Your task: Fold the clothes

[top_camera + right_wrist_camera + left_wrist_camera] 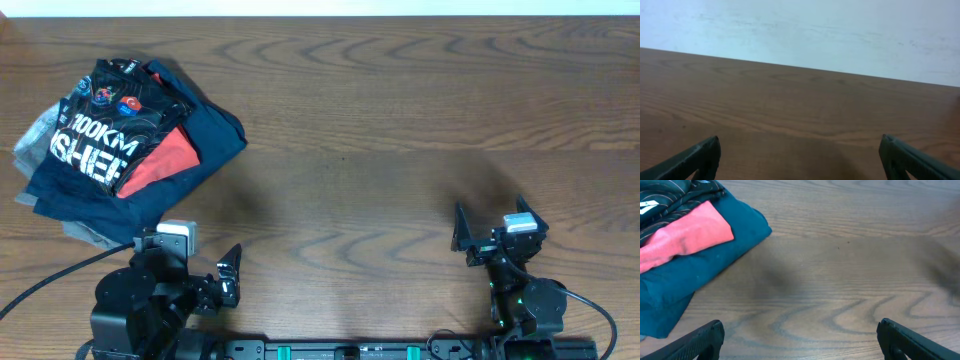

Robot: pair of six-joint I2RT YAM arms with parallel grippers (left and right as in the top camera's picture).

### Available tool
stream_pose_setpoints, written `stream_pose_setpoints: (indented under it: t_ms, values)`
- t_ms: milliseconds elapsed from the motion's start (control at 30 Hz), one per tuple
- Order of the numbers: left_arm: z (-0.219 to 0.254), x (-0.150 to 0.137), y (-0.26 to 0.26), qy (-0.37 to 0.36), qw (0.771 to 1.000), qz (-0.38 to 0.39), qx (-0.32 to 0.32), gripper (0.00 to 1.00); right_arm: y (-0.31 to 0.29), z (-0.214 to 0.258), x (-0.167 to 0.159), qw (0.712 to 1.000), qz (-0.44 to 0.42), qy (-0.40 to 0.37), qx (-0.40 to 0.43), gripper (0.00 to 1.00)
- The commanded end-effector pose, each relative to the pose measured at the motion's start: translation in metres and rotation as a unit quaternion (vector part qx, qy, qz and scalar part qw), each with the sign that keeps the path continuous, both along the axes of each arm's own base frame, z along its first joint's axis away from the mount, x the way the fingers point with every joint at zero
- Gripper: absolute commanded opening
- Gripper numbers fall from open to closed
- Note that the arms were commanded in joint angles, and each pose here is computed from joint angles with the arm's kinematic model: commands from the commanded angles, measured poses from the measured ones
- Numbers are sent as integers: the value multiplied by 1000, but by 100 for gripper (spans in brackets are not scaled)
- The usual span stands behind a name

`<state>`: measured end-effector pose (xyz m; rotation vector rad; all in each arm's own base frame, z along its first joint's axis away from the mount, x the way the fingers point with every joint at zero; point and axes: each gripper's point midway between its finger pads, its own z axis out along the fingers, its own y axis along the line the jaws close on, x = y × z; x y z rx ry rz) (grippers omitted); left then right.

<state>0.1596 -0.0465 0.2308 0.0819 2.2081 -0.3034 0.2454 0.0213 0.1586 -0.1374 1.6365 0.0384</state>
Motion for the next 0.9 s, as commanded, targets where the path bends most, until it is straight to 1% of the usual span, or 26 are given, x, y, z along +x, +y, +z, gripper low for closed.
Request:
stream_pose_setpoints:
  t_ms: [0, 800, 867]
  values:
    - [0, 0, 0, 0, 1000, 3, -2, 98, 0, -1, 0, 1000, -1, -1, -10, 99]
    - [0, 0, 1, 0, 1000, 3, -2, 98, 0, -1, 0, 1000, -1, -1, -10, 99]
    - [-3, -2, 3, 5, 1000, 6, 5, 98, 0, -1, 0, 1000, -1, -1, -10, 99]
